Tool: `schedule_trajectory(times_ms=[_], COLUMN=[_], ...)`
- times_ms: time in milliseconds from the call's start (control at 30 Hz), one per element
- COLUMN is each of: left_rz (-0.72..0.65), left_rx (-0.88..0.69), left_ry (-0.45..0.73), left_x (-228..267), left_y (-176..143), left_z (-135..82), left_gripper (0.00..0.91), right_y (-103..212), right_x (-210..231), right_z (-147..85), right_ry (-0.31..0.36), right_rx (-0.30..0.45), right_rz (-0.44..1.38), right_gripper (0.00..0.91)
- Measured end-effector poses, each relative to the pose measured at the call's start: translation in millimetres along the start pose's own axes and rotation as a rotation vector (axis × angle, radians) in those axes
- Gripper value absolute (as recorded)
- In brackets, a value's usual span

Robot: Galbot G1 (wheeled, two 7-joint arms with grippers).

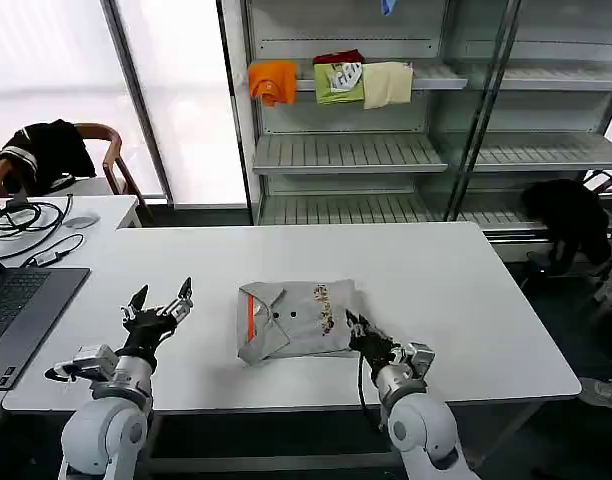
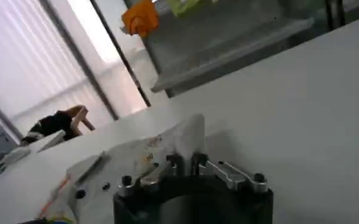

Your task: Fold and organize the clothes.

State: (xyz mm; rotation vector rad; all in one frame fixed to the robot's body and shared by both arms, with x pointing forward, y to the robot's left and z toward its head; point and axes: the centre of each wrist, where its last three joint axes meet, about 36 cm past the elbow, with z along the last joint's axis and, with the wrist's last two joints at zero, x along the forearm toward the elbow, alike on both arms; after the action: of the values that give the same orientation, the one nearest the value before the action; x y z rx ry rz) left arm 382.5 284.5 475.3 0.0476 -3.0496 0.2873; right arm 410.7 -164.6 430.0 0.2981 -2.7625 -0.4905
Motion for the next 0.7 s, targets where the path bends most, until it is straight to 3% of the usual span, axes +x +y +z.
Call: schedule_trajectory(times_ms=[200, 467, 567, 700], left_rz=[0.010, 0.007, 0.009, 0.016], left_rx=[-0.013, -0.018, -0.021, -0.030], left_ry=[-0.002, 0.007, 0.010, 0.016], left_x=[6, 11, 12, 14], left_y=[2, 6, 8, 10], left_z=[2, 7, 8, 8], left_gripper=[0.907, 0.907, 0.907, 0.907], right_y=[-10, -33, -42, -55], right_x=[2, 11, 16, 22], right_z=[8, 11, 5, -4], right_ry=[-0.041, -0.131, -0.144, -0.142], right_rx=[0.179, 0.515, 0.596, 0.645], right_rz=[0.098, 0.264, 0.293, 0.307], right_gripper=[0.907, 0.907, 0.907, 0.907])
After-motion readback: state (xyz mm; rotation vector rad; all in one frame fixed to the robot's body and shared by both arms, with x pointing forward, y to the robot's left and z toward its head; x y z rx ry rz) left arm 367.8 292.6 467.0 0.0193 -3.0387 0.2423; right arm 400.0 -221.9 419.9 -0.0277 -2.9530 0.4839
